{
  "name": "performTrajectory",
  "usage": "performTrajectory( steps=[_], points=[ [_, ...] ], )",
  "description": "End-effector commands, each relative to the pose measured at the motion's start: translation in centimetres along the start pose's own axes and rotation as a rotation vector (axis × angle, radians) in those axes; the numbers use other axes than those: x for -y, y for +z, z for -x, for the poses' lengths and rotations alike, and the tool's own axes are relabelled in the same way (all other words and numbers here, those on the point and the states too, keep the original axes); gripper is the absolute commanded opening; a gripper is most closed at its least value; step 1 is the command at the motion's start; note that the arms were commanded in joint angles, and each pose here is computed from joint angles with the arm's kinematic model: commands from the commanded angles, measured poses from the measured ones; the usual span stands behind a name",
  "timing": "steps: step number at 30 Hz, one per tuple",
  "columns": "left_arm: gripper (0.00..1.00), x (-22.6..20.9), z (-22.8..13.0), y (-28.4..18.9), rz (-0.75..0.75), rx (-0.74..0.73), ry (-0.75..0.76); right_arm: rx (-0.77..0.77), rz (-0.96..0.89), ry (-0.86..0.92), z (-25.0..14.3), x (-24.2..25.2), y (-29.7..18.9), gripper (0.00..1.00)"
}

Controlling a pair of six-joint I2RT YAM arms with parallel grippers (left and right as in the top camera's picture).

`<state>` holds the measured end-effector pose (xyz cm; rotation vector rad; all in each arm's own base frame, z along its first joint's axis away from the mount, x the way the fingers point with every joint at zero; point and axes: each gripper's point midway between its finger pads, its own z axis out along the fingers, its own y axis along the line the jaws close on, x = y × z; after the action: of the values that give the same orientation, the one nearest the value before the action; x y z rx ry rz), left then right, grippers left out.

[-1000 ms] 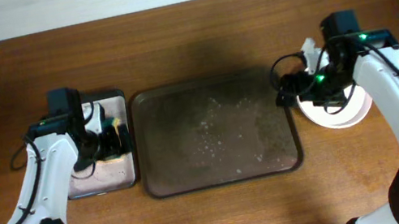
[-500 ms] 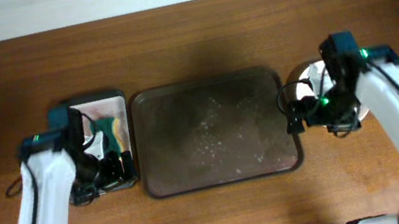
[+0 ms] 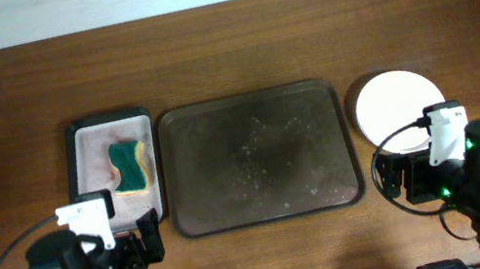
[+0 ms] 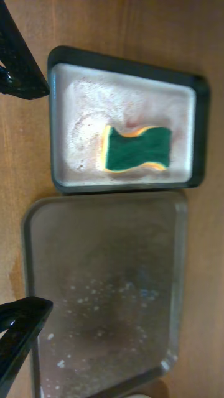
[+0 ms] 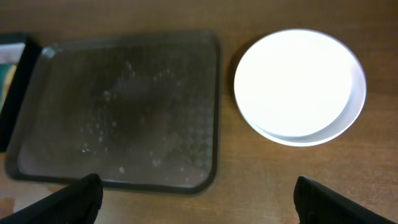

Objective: Clean dirty plates on tray and stack at the side

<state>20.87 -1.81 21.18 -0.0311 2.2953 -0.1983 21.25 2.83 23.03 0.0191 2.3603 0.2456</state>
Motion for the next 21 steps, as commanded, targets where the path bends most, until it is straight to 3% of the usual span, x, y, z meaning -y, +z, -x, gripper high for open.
performTrajectory(
  steps=[1,15,18,21],
  points=[
    [0.99,0.2,-0.2,-0.6,-0.01,0.029,0.024,0.016,-0.011,-0.002,-0.2,0.1,-0.2,0.99],
    [0.99,0.2,-0.3,-0.6,-0.011,0.03,0.024,0.014,-0.012,-0.001,-0.2,0.1,-0.2,0.99],
    [0.99,0.2,-0.3,-0.6,-0.011,0.03,0.024,0.049,-0.06,-0.032,0.1,0.9,-0.8,0.99],
    [0.99,0.2,-0.3,-0.6,-0.011,0.03,0.024,0.179,-0.072,-0.049,1.5,0.9,-2.0,0.99]
  ],
)
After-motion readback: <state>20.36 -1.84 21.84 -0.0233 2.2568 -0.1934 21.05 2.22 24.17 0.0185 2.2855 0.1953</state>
